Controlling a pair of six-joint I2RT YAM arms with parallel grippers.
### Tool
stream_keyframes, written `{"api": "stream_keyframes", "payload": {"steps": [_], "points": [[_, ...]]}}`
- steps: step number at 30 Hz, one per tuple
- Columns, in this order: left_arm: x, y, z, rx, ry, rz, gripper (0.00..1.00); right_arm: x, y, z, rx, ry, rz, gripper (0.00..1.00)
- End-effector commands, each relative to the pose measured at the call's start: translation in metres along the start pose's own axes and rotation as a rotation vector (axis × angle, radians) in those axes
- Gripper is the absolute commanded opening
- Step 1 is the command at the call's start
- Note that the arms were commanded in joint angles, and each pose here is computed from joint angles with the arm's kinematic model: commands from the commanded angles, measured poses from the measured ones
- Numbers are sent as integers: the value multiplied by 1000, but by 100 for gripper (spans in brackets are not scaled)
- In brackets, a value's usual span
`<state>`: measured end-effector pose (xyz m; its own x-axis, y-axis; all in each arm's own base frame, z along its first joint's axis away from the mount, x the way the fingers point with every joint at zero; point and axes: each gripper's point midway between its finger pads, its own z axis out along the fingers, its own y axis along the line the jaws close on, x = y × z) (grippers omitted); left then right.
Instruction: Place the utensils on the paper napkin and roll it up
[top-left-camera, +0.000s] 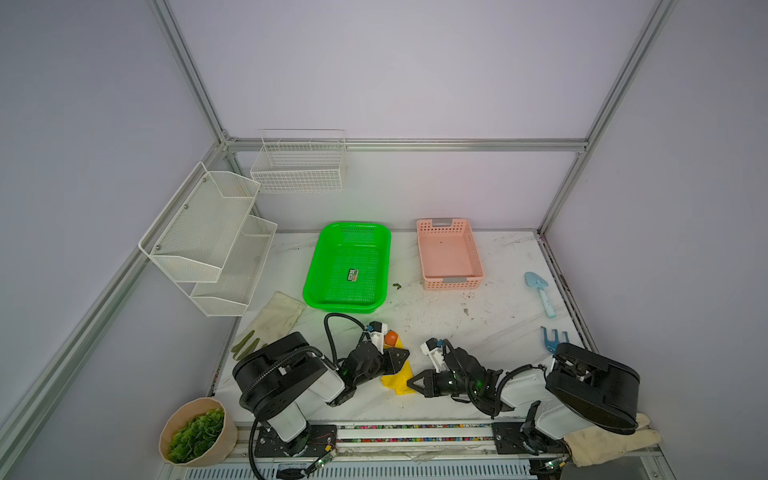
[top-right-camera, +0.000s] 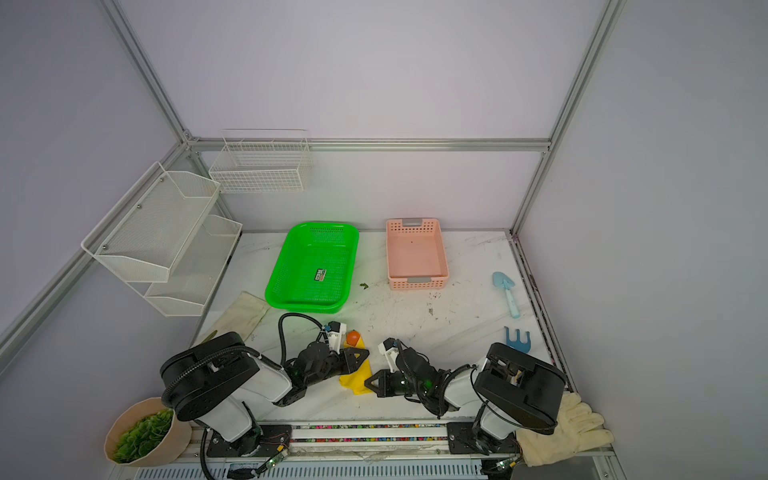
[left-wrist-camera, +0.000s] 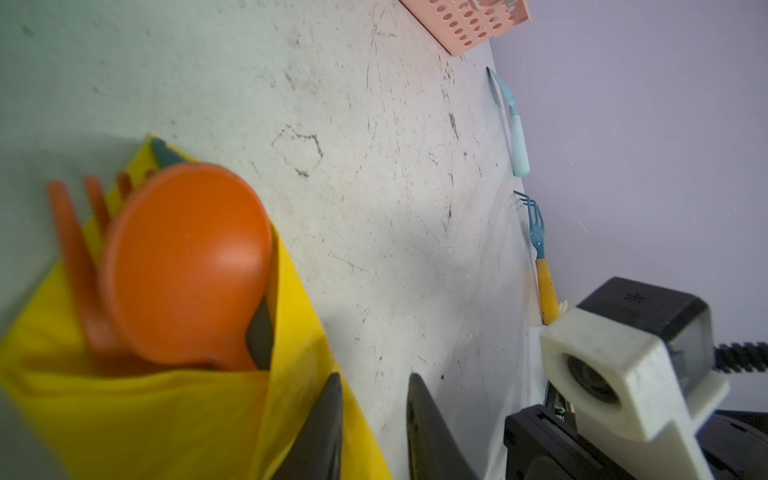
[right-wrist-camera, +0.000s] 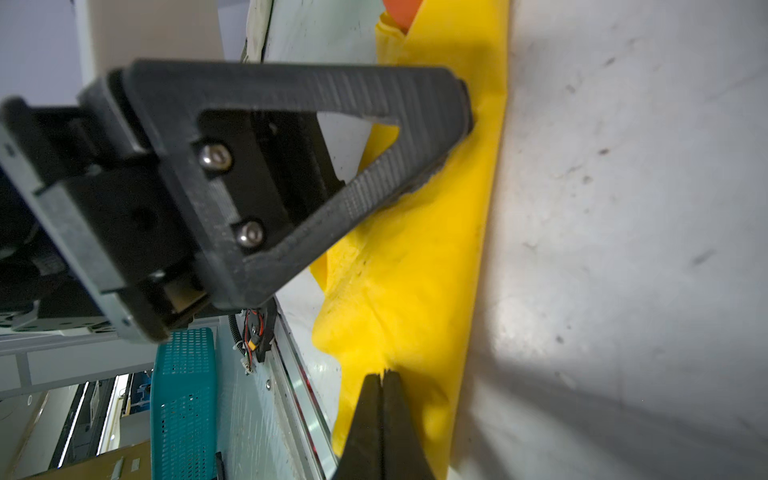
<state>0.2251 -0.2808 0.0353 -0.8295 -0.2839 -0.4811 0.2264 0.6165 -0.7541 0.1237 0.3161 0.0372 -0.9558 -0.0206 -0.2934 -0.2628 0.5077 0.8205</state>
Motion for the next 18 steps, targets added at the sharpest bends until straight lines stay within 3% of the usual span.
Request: {"api": "stream_keyframes", "payload": {"steps": [1,18], "points": [[40,57,-15,-195,141,14,28,3,-11,-1,30,-20,17,0],[19,49,-24,-235,103,62,31,36,-54,14,144,25,81,0]]}}
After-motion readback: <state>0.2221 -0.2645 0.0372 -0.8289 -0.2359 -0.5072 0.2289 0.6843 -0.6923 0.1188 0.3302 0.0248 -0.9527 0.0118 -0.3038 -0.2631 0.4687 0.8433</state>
